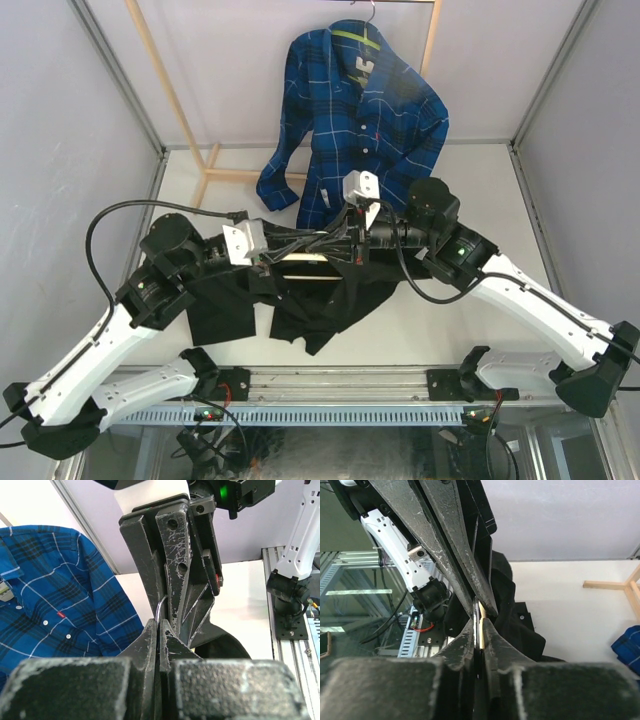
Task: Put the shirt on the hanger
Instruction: Hang the shirt on the hanger.
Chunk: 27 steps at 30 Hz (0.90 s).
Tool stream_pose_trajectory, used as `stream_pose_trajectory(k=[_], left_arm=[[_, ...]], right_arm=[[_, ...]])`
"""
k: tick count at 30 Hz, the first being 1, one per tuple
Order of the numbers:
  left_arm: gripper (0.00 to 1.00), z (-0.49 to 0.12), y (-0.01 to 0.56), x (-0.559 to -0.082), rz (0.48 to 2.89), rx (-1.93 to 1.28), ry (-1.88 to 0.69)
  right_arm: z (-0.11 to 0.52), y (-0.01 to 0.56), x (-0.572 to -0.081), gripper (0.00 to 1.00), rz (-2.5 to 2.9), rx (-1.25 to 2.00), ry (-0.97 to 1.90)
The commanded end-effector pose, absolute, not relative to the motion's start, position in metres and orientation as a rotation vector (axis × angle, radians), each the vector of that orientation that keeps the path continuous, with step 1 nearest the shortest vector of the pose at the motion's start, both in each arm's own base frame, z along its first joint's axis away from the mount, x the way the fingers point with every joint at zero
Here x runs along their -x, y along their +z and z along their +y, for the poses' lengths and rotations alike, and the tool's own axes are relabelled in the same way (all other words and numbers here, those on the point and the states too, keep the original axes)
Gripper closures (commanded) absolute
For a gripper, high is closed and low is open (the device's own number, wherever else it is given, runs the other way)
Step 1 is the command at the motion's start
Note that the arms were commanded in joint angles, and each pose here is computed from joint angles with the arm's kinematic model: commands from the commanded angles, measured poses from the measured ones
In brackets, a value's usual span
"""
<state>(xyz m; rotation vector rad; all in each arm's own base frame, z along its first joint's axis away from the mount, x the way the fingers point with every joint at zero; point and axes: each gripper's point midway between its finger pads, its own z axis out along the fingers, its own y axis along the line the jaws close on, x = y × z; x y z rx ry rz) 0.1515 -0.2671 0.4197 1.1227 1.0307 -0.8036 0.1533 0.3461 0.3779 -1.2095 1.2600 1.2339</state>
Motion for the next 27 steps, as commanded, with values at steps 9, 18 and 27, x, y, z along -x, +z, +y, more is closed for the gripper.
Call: stream_pose_trajectory(k=[9, 18, 27], left_arm=[[0.39, -0.240, 0.447, -0.159, 1.001, -0.892, -0.744], [0.29, -0.185, 0.408, -0.219, 1.288, -0.371, -0.578], [0.22, -0.188, 0.374, -0.250, 1.472, -0.229, -0.446]], right_arm=[[0.332, 0.394, -0.174, 1.00, 1.291, 1.090, 1.119], [0.291, 0.403, -0.235, 1.00, 1.473, 0.687, 0.840], [0.282, 0.395, -0.255, 1.00, 1.544, 0.555, 0.771]])
